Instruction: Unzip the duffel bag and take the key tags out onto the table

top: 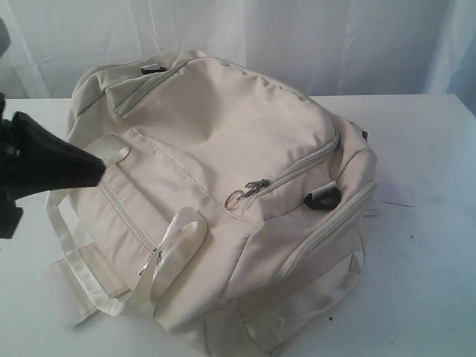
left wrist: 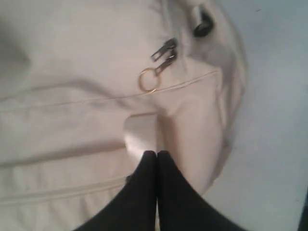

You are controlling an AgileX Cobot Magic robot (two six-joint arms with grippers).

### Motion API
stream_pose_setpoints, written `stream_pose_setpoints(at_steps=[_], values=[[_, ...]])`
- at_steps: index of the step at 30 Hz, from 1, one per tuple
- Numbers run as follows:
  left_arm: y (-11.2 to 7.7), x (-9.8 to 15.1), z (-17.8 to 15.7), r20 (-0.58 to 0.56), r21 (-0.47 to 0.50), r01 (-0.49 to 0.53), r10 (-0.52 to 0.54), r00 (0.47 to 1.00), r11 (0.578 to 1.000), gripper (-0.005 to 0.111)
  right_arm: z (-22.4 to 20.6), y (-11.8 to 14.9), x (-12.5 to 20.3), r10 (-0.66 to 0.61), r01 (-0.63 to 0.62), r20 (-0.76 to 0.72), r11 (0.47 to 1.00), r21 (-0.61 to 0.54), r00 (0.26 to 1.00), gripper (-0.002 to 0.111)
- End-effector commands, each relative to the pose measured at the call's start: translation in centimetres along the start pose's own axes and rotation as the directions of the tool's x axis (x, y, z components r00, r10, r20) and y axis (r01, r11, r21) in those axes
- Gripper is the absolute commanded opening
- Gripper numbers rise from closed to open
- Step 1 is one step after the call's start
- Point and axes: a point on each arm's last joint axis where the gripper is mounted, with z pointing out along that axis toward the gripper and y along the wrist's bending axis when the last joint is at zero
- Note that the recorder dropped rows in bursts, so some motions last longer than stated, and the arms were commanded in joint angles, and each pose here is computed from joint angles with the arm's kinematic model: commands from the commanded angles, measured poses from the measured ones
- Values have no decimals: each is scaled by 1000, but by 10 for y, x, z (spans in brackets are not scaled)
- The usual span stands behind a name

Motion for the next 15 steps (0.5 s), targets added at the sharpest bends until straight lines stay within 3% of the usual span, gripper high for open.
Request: stream_pose_setpoints(at_steps=[1, 4, 6, 11, 15], values=[[-14, -15, 19, 117, 196, -63, 40, 992, 979, 0, 21, 22, 1, -135, 142, -259, 990, 9, 956, 0], [-23, -16, 37, 136, 275, -175, 142, 980, 945, 1, 52, 34, 7, -220, 256, -463, 966, 16, 859, 0], [-30, -16, 48, 141, 319, -257, 223, 965, 912, 9, 77, 43, 12, -282, 338, -605, 941, -22, 745, 0], [-37, -14, 77, 140, 319, -365, 338, 931, 875, 43, 134, 61, 28, -361, 412, -825, 894, -174, 435, 0], [-40, -16, 104, 114, 236, -385, 368, 923, 892, 73, 170, 68, 37, -384, 406, -873, 880, -247, 301, 0]])
